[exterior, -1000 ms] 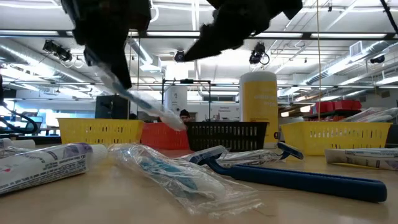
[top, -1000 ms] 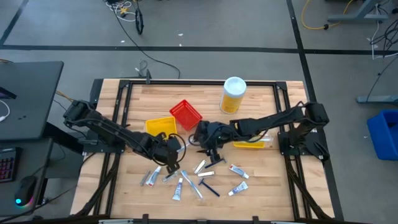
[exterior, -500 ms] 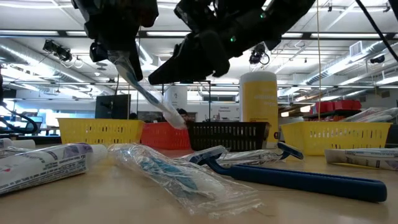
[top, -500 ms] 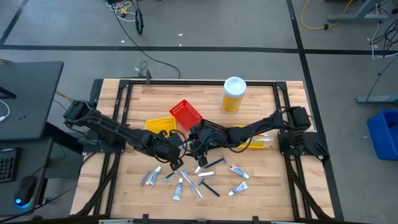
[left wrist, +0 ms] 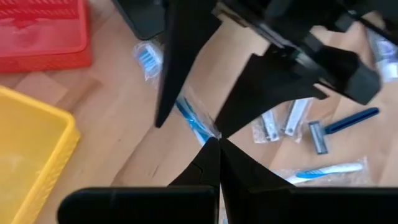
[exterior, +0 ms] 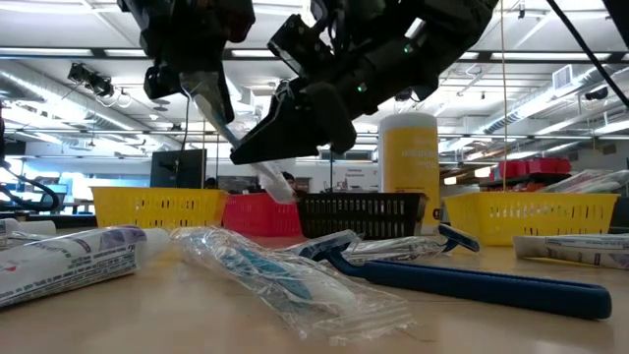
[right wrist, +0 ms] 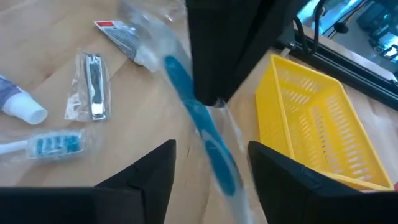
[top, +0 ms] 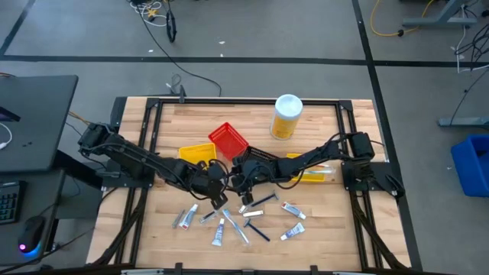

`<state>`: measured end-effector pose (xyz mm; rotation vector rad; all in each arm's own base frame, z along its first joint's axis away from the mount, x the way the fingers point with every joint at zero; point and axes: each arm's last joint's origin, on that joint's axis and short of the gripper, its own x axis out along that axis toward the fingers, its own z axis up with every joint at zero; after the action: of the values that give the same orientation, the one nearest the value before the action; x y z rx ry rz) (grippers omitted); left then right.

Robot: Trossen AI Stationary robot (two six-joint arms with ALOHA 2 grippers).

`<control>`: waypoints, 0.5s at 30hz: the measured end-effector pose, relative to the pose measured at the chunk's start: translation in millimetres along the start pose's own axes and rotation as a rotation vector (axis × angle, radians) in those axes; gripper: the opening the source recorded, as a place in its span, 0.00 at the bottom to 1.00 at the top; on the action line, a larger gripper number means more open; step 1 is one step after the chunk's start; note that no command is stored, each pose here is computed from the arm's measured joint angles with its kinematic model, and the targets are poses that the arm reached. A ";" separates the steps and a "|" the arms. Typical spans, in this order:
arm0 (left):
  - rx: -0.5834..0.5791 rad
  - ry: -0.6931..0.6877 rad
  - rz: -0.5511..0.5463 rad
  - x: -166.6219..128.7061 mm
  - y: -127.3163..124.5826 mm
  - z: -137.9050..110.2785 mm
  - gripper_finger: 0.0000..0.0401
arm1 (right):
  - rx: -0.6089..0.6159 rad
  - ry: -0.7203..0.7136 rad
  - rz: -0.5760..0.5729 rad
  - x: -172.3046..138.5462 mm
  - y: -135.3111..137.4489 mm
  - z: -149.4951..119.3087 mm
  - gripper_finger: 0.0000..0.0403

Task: Pick & Place Travel size toiletries
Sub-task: Put the toothbrush into the right yellow bin

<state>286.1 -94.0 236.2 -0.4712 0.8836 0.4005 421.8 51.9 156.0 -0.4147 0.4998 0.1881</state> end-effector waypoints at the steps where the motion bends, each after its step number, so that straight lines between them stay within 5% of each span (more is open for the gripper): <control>1: -0.002 0.000 -0.008 0.0 -0.6 0.3 0.00 | 0.000 -0.001 -0.004 0.0 -0.5 0.0 0.49; 15: -0.015 0.003 -0.003 -0.1 0.0 0.0 0.02 | -0.026 0.022 -0.057 -0.8 -1.3 0.4 0.12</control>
<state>286.1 -94.0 236.3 -0.4870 0.8830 0.4039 421.6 50.8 157.2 -0.4563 0.5070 0.1355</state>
